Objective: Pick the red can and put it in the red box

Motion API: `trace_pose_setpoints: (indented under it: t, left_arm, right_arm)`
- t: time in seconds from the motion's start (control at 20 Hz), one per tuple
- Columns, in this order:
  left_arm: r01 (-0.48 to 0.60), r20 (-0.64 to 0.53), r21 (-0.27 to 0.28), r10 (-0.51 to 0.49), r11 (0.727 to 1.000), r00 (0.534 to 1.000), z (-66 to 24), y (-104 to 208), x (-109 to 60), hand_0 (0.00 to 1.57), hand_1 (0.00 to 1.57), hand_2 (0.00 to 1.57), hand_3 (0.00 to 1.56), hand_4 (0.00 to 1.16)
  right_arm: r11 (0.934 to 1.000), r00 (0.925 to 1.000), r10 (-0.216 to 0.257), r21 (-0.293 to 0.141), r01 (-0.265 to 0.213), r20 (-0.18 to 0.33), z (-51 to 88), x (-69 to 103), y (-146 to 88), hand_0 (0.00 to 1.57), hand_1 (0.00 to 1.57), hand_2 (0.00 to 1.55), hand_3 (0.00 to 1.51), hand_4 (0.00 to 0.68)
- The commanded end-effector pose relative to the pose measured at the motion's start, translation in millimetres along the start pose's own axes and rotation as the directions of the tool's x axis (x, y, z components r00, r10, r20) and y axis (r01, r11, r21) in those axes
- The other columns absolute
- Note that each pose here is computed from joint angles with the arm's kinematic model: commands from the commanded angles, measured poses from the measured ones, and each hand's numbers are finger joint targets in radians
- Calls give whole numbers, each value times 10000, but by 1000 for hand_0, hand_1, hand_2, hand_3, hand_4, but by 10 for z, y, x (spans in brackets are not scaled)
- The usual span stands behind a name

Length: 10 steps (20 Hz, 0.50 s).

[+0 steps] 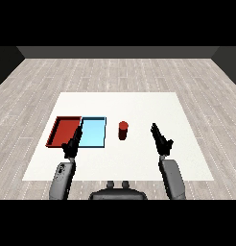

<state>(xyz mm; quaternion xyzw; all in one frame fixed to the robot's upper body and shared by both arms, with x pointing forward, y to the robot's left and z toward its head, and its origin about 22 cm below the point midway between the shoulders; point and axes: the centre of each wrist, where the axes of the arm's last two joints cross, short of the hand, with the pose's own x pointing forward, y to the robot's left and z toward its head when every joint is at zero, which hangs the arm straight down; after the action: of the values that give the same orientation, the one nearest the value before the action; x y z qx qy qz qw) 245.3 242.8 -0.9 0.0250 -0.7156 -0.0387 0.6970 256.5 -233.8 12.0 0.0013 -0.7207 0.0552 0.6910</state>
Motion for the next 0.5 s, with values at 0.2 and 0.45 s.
trace_pose_setpoints:
  t: [0.2, 0.45]
  left_arm:
    - [44, 45, -97, -43, 9999, 10000, 22, 58, 54, 0, 0, 0, 0, 0]
    - [-978, 4363, -56, 905, 9952, 8953, -95, 23, 369, 0, 0, 0, 0, 0]
  right_arm:
    - [9966, 9999, 50, -819, -59, -111, -27, -47, -308, 0, 0, 0, 0, 0]
    - [9983, 9502, -479, -170, 559, 3080, 58, 27, -311, 0, 0, 0, 0, 0]
